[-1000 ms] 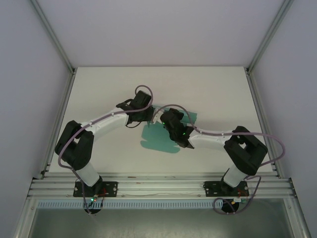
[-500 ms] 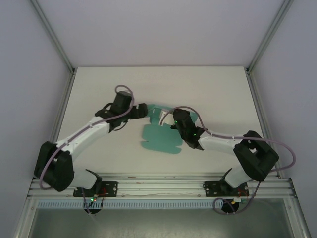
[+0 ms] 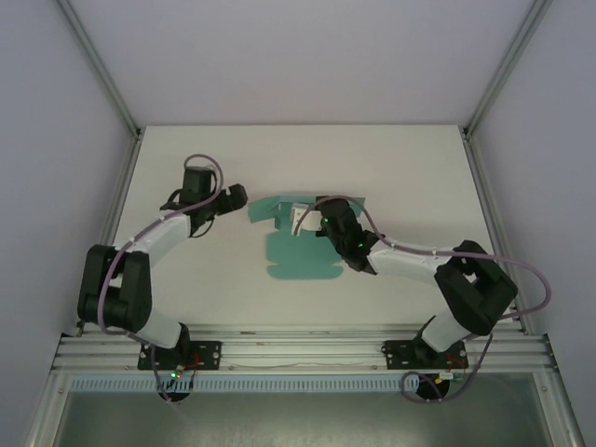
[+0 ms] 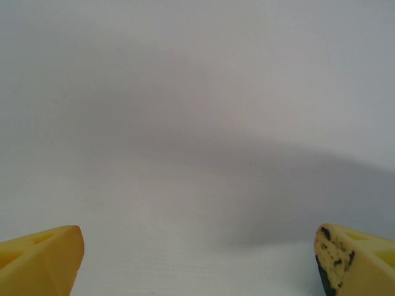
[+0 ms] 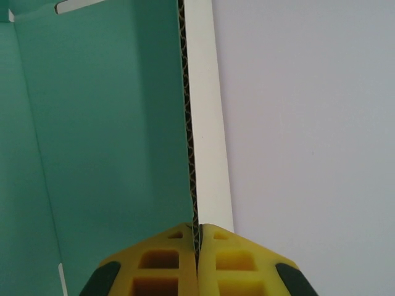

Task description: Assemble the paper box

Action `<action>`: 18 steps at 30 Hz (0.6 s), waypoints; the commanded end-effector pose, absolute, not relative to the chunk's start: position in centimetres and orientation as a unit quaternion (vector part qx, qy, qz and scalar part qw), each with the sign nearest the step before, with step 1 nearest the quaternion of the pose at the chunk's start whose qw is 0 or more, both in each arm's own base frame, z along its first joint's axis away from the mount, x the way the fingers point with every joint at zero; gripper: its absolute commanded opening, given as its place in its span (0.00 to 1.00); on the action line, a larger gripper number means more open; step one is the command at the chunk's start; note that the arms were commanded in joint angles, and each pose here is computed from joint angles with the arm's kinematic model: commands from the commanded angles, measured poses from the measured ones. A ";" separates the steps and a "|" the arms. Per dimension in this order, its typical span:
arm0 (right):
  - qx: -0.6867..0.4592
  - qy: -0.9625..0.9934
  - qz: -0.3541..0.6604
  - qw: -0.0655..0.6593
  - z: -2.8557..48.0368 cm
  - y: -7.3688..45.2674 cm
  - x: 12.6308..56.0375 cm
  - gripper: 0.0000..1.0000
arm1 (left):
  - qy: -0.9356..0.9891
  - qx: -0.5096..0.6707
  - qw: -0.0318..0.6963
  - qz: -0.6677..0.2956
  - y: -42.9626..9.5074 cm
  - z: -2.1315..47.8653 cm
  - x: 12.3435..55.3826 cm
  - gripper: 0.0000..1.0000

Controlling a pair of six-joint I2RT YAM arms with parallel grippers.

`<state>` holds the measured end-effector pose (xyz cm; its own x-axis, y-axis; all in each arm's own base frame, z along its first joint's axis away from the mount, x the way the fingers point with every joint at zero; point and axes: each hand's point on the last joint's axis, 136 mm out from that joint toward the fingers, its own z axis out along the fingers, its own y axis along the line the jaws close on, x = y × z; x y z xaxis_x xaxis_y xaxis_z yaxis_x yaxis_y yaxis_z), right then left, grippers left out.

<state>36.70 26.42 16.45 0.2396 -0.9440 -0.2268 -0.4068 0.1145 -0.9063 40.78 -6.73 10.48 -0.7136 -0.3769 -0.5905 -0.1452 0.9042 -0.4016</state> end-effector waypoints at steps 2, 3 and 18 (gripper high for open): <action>-0.596 0.555 -0.297 0.498 17.0 26.5 38.3 0.00 | 0.881 -0.032 0.387 -0.270 -12.4 11.9 41.8 0.82; -0.592 0.557 -0.307 0.494 16.9 26.4 38.7 0.00 | 0.883 -0.016 0.384 -0.269 -13.2 11.6 41.5 0.78; -0.567 0.536 -0.376 0.499 15.8 25.1 39.5 0.00 | 0.861 0.099 0.419 -0.270 -18.9 9.1 38.2 0.68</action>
